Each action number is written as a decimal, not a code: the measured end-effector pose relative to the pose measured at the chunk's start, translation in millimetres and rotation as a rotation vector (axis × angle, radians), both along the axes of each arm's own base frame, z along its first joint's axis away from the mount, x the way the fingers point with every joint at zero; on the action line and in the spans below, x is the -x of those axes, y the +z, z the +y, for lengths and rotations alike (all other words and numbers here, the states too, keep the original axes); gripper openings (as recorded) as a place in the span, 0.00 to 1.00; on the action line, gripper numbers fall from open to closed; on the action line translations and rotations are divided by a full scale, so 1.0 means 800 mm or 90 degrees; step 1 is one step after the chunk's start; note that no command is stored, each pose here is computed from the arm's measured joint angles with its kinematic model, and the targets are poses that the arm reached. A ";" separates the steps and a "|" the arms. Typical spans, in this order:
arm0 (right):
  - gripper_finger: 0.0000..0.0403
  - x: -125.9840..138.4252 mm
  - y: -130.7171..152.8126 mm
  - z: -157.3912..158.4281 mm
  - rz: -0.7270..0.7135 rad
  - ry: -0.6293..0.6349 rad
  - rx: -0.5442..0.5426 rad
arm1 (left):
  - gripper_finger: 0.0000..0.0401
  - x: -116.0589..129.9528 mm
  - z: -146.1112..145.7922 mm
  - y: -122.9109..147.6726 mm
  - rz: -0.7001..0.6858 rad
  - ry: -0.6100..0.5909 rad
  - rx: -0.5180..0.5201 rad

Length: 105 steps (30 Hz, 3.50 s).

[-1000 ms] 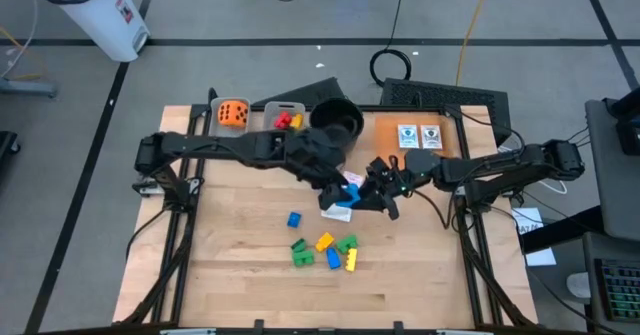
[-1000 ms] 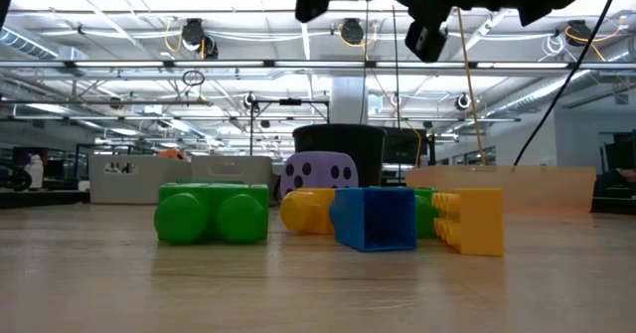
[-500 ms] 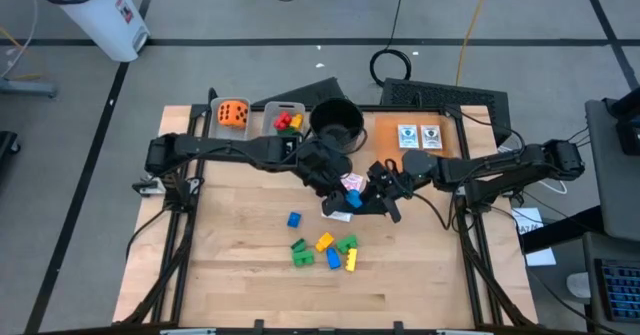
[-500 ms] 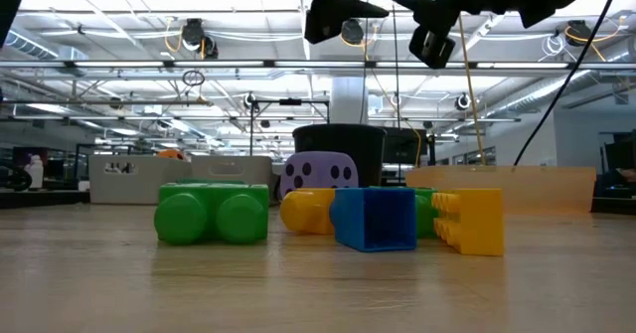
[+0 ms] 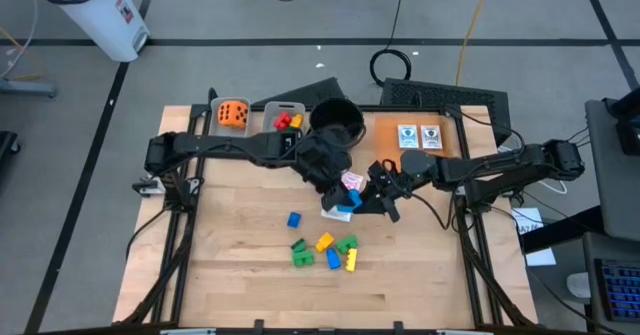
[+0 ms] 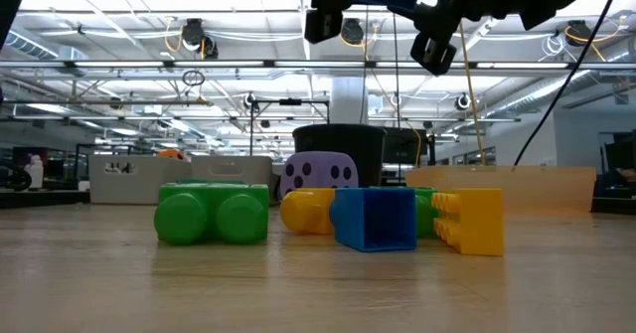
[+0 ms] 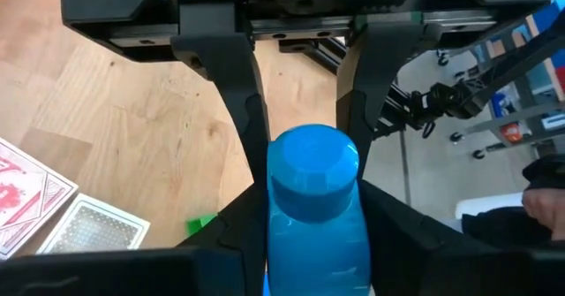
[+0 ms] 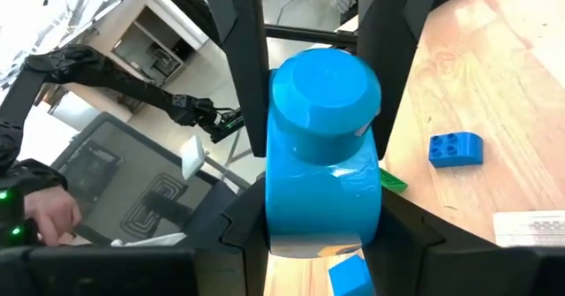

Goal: Pick & Place Toys
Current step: Put the blue game piece into the right gray bin

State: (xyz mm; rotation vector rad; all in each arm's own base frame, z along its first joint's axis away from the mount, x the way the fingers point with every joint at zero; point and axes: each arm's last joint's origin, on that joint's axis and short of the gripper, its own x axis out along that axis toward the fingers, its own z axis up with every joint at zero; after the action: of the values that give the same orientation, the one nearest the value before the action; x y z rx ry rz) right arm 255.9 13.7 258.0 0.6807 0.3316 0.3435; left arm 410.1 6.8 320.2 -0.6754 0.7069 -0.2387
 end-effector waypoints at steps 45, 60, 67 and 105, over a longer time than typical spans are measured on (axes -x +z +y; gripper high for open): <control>0.56 0.011 0.016 -0.046 -0.039 -0.079 -0.010 | 0.35 0.163 0.062 -0.020 0.024 0.522 -0.240; 0.56 0.010 0.016 -0.048 -0.045 -0.113 0.017 | 0.36 0.175 0.085 -0.060 0.067 0.630 -0.237; 0.56 0.010 0.015 -0.049 -0.053 -0.129 0.048 | 0.36 0.180 0.102 -0.059 0.069 0.653 -0.255; 0.56 0.016 0.013 -0.094 -0.026 -0.477 0.182 | 0.36 0.174 0.211 -0.190 0.071 0.664 -0.322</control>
State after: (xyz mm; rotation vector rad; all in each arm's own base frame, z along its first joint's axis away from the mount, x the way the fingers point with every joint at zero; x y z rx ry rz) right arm 243.0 -61.7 268.6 0.4730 0.0665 -0.3974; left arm 270.6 175.2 167.9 -0.4936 0.4152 0.9144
